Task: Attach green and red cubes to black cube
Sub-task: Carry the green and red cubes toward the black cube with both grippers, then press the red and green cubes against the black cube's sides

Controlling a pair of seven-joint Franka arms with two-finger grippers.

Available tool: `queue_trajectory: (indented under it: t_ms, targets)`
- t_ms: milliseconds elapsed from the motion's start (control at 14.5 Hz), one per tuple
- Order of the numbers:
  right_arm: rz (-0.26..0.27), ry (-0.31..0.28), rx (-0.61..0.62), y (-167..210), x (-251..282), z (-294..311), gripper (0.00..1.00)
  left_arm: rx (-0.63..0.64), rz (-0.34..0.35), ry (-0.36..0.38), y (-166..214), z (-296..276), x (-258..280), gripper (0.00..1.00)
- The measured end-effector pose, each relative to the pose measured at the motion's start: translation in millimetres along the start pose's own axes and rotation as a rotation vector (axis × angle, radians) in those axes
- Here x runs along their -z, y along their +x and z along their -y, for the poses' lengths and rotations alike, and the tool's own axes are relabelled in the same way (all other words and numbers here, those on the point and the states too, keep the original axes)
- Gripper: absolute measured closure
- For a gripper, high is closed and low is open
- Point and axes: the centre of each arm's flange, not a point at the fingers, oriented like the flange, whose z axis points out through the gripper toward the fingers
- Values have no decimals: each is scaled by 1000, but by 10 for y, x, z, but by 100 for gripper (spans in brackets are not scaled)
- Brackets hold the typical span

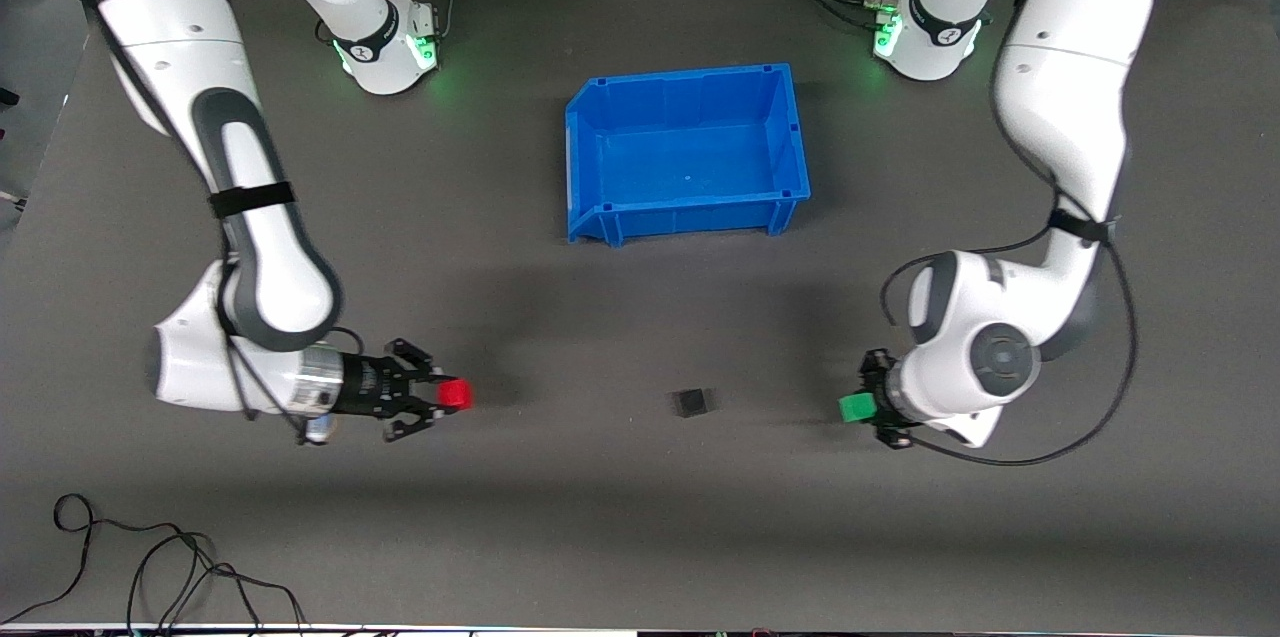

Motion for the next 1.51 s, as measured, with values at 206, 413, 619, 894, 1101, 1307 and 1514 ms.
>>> queue_trajectory:
  t_ms: [206, 413, 619, 894, 1101, 1307, 1514]
  targets:
    - [-4, -18, -42, -335, -386, 103, 61, 42, 8, 15, -303, 85, -208, 60]
    - [-20, -2, -88, -570, -752, 189, 61, 19, 12, 15, -587, 177, -311, 60]
    - [-43, 42, -130, -788, -1176, 228, 61, -35, 7, 2, -882, 296, -353, 60]
    - [-60, 90, -165, -1087, -1687, 188, 61, -98, -19, -22, -1106, 392, -457, 60]
    - [-59, 120, -175, -1352, -1913, 138, 61, -108, -9, -39, -1165, 402, -559, 60]
    - [-58, 124, -180, -1474, -2025, 87, 61, -110, 8, -63, -1212, 402, -592, 60]
    - [-57, 146, -170, -1554, -2138, 55, 61, -114, 20, -77, -1315, 462, -620, 60]
